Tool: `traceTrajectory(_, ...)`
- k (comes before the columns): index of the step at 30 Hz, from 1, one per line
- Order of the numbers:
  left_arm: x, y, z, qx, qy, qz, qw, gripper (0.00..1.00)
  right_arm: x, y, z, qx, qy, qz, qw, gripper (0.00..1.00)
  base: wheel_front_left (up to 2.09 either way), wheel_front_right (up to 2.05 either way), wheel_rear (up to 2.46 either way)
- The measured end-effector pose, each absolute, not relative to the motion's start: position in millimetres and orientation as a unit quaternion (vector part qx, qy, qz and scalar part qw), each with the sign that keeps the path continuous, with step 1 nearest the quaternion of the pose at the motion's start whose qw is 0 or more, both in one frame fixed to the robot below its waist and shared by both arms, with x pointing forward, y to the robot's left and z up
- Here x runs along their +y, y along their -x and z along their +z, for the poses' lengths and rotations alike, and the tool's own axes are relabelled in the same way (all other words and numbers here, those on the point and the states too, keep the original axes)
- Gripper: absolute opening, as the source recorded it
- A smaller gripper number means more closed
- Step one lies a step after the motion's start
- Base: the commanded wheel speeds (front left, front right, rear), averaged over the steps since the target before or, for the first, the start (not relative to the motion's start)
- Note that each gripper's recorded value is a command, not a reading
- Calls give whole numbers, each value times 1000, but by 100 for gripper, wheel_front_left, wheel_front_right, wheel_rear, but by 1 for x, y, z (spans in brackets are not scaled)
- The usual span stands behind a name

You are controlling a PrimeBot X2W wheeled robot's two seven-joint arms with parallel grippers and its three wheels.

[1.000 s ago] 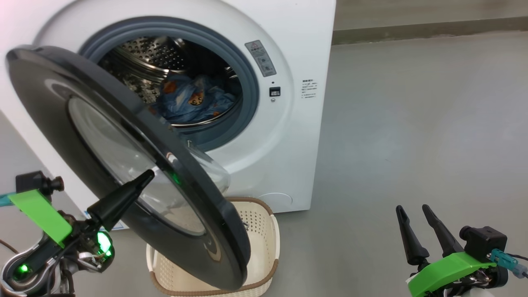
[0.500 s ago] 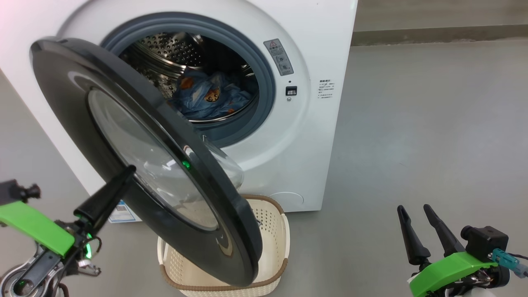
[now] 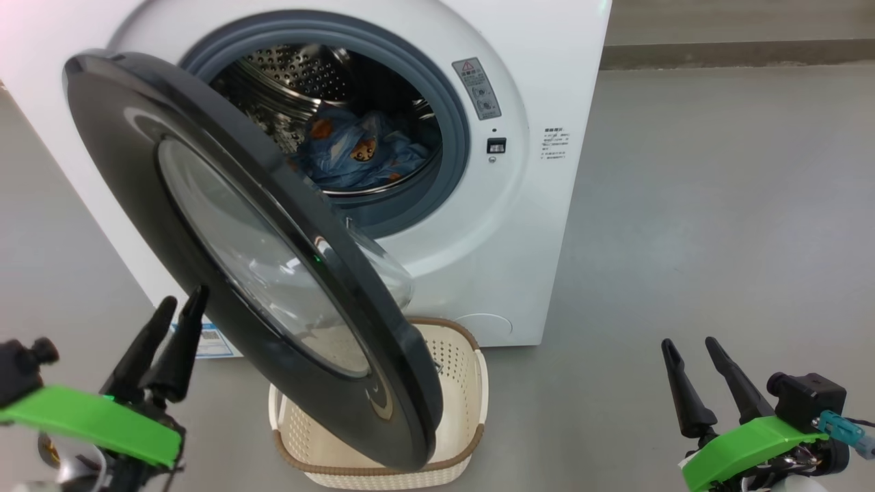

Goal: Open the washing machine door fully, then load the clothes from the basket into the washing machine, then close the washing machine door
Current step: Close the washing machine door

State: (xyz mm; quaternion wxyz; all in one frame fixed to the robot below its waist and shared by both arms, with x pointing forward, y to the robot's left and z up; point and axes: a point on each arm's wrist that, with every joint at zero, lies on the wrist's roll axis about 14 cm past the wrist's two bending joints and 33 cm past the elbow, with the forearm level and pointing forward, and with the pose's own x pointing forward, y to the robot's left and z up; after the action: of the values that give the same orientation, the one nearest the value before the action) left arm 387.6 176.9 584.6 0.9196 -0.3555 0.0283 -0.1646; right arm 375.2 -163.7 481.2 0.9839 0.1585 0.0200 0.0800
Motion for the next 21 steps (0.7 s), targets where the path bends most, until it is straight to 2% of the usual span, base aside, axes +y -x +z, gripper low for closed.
traceTrajectory(5, 181, -383, 562, -4, 279, -140, 950, 100, -165, -375, 483, 18, -154, 82, 985, 100, 0, 0, 0)
traceTrajectory(10, 186, -378, 540, -20, 244, -123, 962, 100, -166, -378, 489, 10, -152, 83, 985, 100, 0, 0, 0)
traceTrajectory(15, 187, -376, 519, -2, 204, -117, 972, 100, -168, -376, 489, 10, -152, 81, 985, 100, 0, 0, 0)
traceTrajectory(21, 184, -381, 523, -25, 174, -104, 979, 100, -170, -376, 489, 9, -151, 79, 985, 100, 0, 0, 0)
